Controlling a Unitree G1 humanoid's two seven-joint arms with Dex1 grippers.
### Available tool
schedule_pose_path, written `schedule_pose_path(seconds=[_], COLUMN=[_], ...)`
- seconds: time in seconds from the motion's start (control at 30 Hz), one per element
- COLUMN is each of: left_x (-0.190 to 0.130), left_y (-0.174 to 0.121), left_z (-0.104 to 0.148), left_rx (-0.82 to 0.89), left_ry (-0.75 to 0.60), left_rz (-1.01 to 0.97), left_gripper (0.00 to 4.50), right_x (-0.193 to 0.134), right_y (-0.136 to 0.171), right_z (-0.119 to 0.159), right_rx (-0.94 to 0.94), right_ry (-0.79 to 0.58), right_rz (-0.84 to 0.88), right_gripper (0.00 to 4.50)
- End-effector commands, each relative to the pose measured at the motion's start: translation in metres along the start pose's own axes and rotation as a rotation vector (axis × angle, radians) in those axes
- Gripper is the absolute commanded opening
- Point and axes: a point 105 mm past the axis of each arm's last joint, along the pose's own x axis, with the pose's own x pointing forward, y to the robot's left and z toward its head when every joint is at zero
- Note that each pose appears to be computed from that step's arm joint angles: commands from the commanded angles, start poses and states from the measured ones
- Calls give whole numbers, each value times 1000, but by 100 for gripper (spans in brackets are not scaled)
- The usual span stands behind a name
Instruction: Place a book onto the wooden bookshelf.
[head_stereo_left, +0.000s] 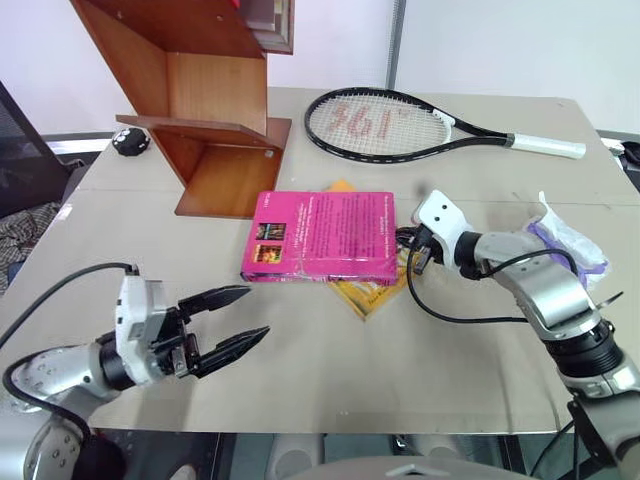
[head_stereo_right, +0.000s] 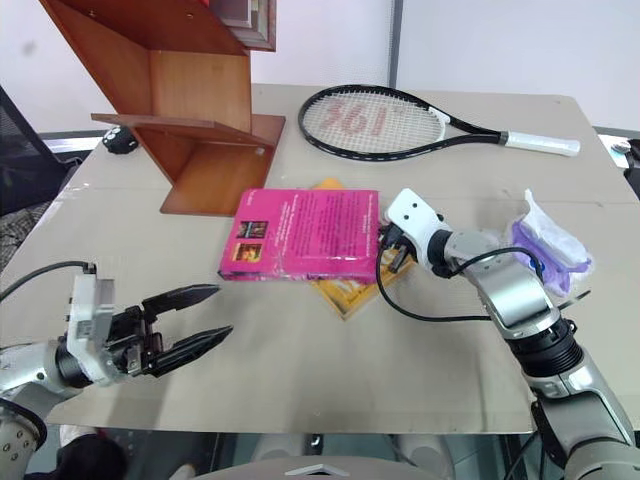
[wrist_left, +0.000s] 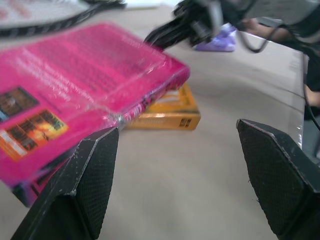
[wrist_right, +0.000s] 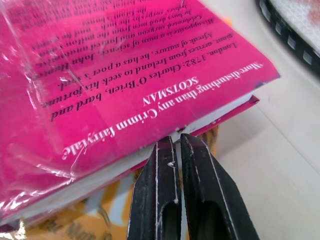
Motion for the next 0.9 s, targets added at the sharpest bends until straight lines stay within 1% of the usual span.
schedule_pose_path(seconds=[0.03, 0.07, 0.13, 0.2, 0.23, 0.27, 0.3, 0.33, 0.47, 0.6, 0.7, 0.9], left_x=[10, 13, 17, 22, 27, 32, 36, 41, 66, 88, 104, 124], left_y=[-9, -11, -12, -10, -8, -7, -5, -4, -3, 1, 11, 24], left_z=[-8, -13, -17, -21, -23, -25, -31, -36, -48, -40, -33, -28], left_rx=[-137, -198, -304, -403, -471, -543, -614, -691, -988, -1174, -1289, -1371], left_ry=[-1, -9, -38, -47, -62, -69, -51, -44, -80, -202, -298, -359], left_rz=[61, 84, 108, 137, 152, 162, 182, 193, 226, 217, 226, 227], left_gripper=[388, 388, 388, 388, 388, 388, 388, 388, 388, 388, 388, 388], right_x=[-46, -61, -84, -99, -110, -120, -128, -135, -149, -158, -164, -165], right_y=[4, 8, 14, 21, 29, 36, 42, 46, 58, 68, 73, 73], right_z=[18, 21, 19, 15, 14, 13, 14, 16, 22, 31, 35, 40], right_rx=[-39, 0, 11, 8, 19, 32, 28, 16, 10, 15, 13, 1], right_ry=[-153, -202, -217, -200, -192, -182, -182, -189, -207, -247, -263, -290], right_rz=[83, 103, 130, 173, 218, 261, 285, 295, 299, 278, 251, 203], right_gripper=[54, 72, 178, 260, 306, 361, 405, 433, 433, 433, 433, 433])
